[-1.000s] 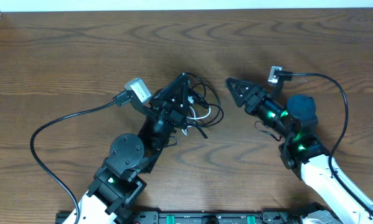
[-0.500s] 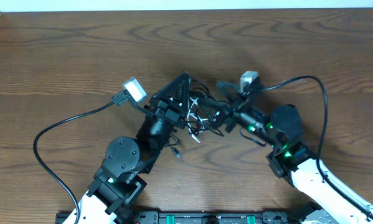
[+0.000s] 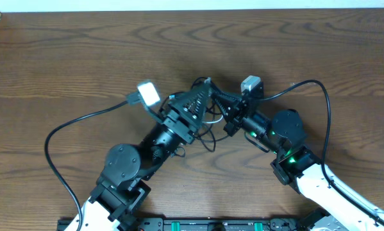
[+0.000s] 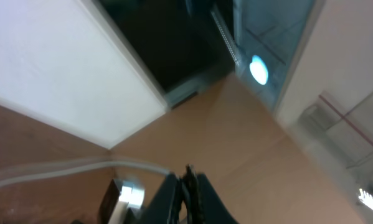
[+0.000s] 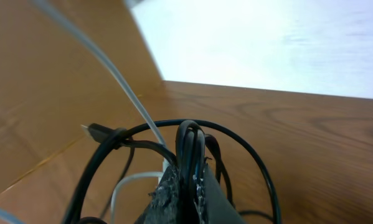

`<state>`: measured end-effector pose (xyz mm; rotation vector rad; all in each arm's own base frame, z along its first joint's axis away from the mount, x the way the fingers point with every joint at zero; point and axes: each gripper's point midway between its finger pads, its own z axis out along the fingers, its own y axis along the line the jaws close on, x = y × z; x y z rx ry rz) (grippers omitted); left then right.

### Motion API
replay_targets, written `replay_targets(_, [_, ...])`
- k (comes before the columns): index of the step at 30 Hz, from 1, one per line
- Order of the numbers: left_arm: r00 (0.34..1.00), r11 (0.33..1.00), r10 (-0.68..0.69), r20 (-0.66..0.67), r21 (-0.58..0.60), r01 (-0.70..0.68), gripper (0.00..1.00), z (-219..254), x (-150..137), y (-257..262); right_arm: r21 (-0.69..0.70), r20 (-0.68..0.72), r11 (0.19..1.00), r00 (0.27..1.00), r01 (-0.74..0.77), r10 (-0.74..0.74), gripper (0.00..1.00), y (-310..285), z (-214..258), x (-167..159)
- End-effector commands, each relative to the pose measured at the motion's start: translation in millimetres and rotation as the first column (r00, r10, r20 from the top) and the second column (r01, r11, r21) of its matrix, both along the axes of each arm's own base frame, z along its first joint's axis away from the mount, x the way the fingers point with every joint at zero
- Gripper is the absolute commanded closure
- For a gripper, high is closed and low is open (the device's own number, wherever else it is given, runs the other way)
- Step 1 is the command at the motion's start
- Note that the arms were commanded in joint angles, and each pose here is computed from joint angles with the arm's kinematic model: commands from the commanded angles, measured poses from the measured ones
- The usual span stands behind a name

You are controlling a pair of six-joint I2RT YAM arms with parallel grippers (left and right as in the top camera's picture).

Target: Untangle cables

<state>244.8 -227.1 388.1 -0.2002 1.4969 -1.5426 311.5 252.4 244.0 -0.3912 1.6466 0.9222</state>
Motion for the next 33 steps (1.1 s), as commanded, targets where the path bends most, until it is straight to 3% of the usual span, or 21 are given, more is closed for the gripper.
replay_targets(1, [0.984,0.974,-0.175,-0.015,0.142,0.175,0.92,-22.4,-23.0,-22.4,0.000,-0.014,0.984,0.984,0.176,-0.175,0.99,-24.5,0.2,24.1])
replay_targets(5, [0.936,0.908,-0.129,-0.328,0.341,0.245,0.92,-116.3,-27.6,-18.5,-0.010,-0.080,0.934,0.931,0.356,-0.355,0.99,-60.9,-12.3,45.5])
replay_targets(8, [0.852,0.838,0.059,-0.520,0.490,0.242,0.92,-184.3,-35.2,11.6,-0.010,-0.136,0.882,0.873,0.471,-0.468,0.99,-91.1,-20.9,57.6])
replay_targets(12, [0.675,0.756,0.341,-0.654,0.618,0.216,0.92,-243.3,-54.6,63.6,0.004,-0.208,0.834,0.816,0.552,-0.539,0.99,-121.9,-28.6,66.3])
replay_targets(14, [0.577,0.733,0.467,-0.670,0.659,0.171,0.92,-258.5,-61.7,87.7,0.011,-0.242,0.813,0.790,0.582,-0.563,0.99,-134.1,-32.3,69.0])
replay_targets(17, [0.347,0.694,0.671,-0.655,0.720,0.015,0.92,-274.2,-73.1,133.2,0.033,-0.315,0.774,0.742,0.632,-0.592,0.99,-152.1,-39.8,72.1])
replay_targets(20, [0.109,0.651,0.759,-0.642,0.742,-0.161,0.92,-279.8,-85.9,166.6,0.051,-0.379,0.739,0.698,0.672,-0.608,0.99,-165.6,-46.9,73.5])
replay_targets(22, [0.015,0.630,0.764,-0.645,0.742,-0.231,0.92,-281.0,-91.8,177.0,0.057,-0.396,0.732,0.689,0.679,-0.607,0.99,-168.9,-48.4,74.0])
replay_targets(27, [-0.067,0.592,0.771,-0.634,0.751,-0.291,0.92,-281.7,-98.2,188.9,0.059,-0.394,0.729,0.687,0.682,-0.611,0.99,-170.4,-46.6,73.2])
replay_targets(31, [-0.202,0.465,0.790,-0.579,0.781,-0.418,0.92,-276.2,-111.8,221.7,0.064,-0.389,0.717,0.679,0.694,-0.623,0.99,-177.1,-40.5,69.9])
replay_targets(33, [-0.174,0.421,0.819,-0.547,0.778,-0.466,0.92,-267.3,-107.8,233.5,0.067,-0.388,0.706,0.670,0.705,-0.633,0.99,-183.7,-36.6,67.5])
